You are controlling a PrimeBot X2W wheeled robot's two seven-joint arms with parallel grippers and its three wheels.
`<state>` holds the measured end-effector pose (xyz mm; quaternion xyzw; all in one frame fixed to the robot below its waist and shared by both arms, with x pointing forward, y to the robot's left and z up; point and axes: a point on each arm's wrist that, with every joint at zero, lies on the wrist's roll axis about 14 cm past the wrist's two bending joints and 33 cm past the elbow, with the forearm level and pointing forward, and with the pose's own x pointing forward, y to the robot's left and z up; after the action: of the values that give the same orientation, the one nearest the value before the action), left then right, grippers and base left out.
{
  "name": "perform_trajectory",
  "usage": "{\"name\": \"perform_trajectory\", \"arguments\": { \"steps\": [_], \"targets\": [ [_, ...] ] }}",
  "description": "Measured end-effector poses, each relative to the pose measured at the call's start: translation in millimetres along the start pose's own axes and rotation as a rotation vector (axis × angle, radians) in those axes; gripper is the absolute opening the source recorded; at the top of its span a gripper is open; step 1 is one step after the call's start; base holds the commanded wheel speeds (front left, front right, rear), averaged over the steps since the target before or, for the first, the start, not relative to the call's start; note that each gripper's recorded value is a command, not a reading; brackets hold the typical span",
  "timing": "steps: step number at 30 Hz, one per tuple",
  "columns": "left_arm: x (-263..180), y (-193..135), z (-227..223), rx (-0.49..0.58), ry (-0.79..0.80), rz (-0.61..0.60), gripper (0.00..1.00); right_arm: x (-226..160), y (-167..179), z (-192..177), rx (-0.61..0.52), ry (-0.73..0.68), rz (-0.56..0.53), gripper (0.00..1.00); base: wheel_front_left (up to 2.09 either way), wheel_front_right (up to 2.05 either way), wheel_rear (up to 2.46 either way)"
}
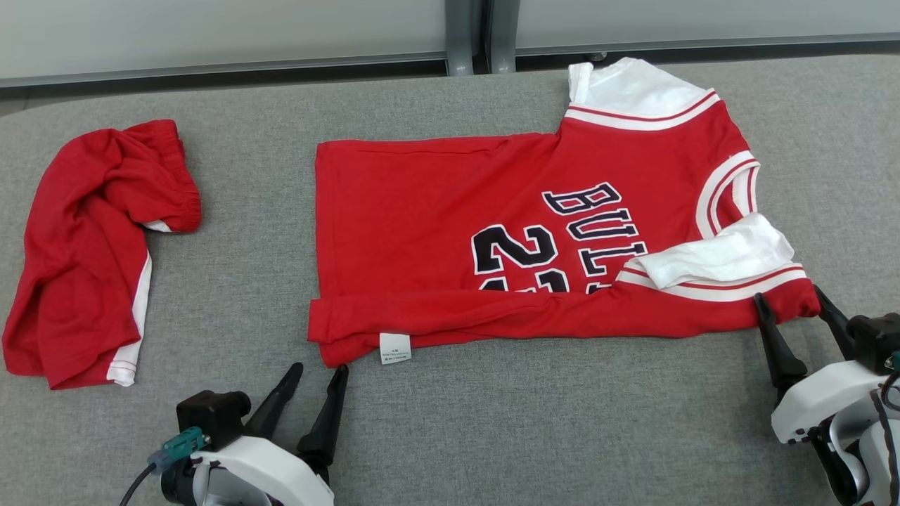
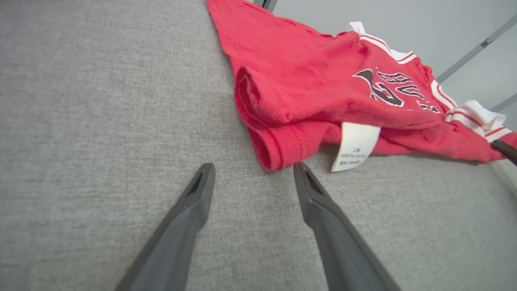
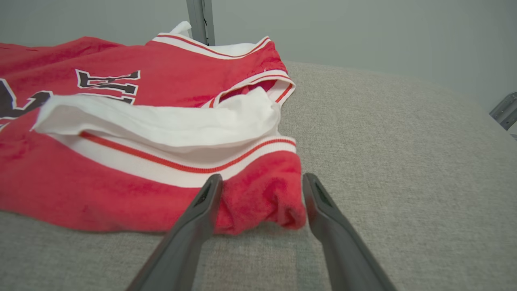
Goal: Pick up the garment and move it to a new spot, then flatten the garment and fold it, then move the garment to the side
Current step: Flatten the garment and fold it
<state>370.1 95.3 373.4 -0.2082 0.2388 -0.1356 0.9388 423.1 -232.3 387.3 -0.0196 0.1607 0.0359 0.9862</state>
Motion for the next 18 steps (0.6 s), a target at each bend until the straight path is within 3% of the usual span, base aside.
{"name": "perform_trajectory", "arguments": {
  "steps": [7,16,17,18],
  "targets": [
    [3.1,-23.2,8.7,-0.030,0.003,-0.081,1.00,-0.1,-2.0,-1.3,0.002,0.007,-0.003,1.00,0.00,0.00,0.00],
    [12.3,-14.7,11.1,-0.006,0.029,-0.068,1.00,9.3,3.4,-7.1,-0.001,0.028,0.017,1.00,0.00,0.00,0.00],
    [13.4,-14.8,10.3,-0.008,0.032,-0.070,0.42,10.7,4.2,-8.7,-0.001,0.034,0.020,1.00,0.00,0.00,0.00],
    [14.6,-14.8,9.8,-0.009,0.035,-0.073,0.16,12.4,5.9,-10.2,-0.001,0.042,0.026,1.00,0.00,0.00,0.00]
  ]
}}
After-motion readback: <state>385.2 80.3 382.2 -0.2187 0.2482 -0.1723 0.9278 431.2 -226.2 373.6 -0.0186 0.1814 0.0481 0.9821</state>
